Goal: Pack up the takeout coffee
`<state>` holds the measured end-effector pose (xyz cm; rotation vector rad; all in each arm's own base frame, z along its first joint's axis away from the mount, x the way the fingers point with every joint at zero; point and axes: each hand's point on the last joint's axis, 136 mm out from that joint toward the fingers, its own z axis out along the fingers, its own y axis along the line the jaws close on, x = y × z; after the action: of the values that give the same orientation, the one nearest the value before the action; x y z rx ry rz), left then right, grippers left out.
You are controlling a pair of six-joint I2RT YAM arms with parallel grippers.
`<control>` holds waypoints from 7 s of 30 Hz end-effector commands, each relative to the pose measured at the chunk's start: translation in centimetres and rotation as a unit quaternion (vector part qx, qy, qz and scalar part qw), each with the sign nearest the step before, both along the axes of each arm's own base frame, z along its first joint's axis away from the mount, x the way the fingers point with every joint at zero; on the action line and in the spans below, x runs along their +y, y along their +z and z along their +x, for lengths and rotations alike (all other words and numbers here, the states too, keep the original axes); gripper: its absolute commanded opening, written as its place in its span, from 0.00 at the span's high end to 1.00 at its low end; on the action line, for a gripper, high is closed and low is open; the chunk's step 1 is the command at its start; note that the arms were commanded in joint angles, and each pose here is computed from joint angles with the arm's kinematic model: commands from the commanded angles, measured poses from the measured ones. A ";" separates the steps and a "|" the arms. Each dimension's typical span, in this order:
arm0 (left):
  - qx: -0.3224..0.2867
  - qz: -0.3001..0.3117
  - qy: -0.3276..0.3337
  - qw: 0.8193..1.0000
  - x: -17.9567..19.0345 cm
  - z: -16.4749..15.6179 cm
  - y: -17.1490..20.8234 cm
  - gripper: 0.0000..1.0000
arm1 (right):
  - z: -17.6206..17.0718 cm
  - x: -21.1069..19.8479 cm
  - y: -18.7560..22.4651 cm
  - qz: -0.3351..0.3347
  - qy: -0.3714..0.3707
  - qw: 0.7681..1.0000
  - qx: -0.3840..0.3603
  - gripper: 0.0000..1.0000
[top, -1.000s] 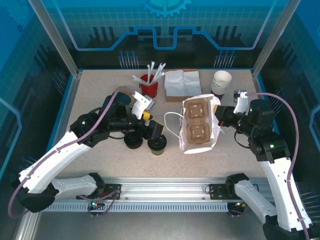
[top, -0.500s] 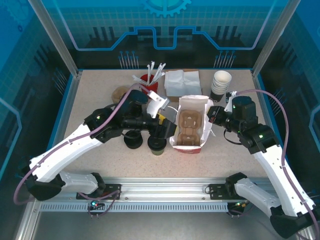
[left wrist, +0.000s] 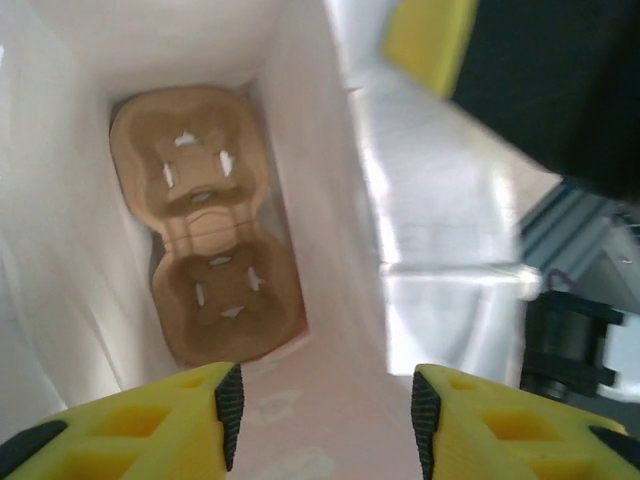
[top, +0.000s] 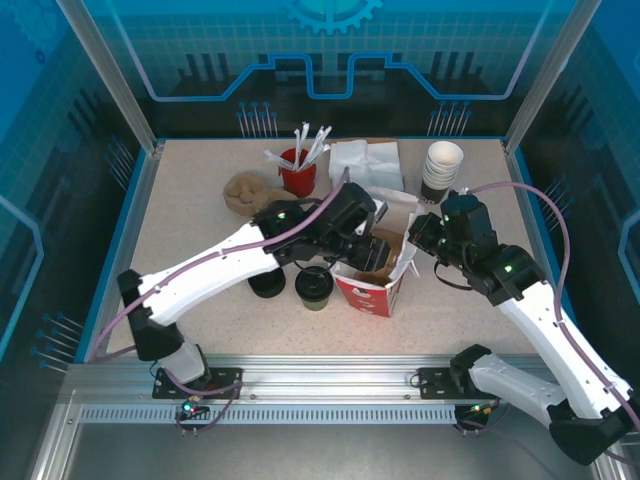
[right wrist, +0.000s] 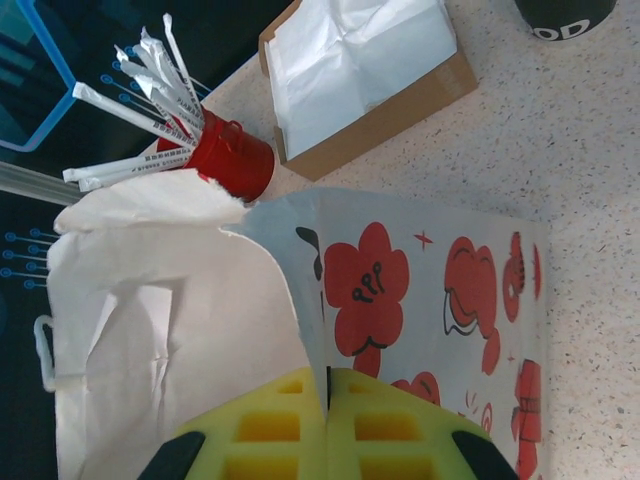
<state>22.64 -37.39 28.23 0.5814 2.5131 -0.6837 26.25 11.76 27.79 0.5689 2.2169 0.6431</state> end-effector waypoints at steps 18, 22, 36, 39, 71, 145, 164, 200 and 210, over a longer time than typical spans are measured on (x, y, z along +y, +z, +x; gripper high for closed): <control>0.067 0.125 0.030 0.989 -2.0 3.1 -8.4 0.58 | -0.6 -0.1 1.7 0.022 -0.011 0.999 -0.026 1.00; 0.087 0.133 0.040 0.986 -1.9 3.5 -10.2 0.58 | -0.7 0.1 1.3 0.026 -0.010 0.999 -0.023 1.00; 0.147 0.129 0.025 0.980 -3.0 3.3 -14.7 0.57 | -0.6 0.6 0.7 0.036 -0.006 0.999 -0.018 1.00; 0.158 0.137 0.022 0.978 -2.9 3.1 -15.8 0.57 | -0.6 0.7 0.7 0.036 -0.005 0.999 -0.018 1.00; 0.265 0.171 -0.003 0.949 -3.0 1.0 -23.6 0.57 | 0.1 3.8 1.4 0.016 0.078 0.997 -0.022 1.00; -0.002 -0.022 -0.014 1.000 -2.3 2.0 4.3 0.55 | -1.1 -2.0 -0.1 -0.073 0.010 0.997 0.023 1.00; -0.139 -0.008 -0.001 0.990 10.8 1.5 3.1 0.23 | 0.7 -2.9 -1.3 0.016 0.040 0.997 0.058 1.00; -0.077 0.167 0.049 0.982 13.7 -1.3 -13.7 0.01 | -1.9 -7.9 2.8 -0.038 0.017 0.999 -0.009 0.59; -0.056 0.169 0.062 0.982 13.2 -1.1 -14.6 0.04 | -2.1 -7.8 2.2 -0.032 0.021 0.999 -0.002 0.59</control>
<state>21.16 -23.87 13.01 0.5934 2.5469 -0.1792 24.55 4.16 30.14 0.4897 2.2339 0.5952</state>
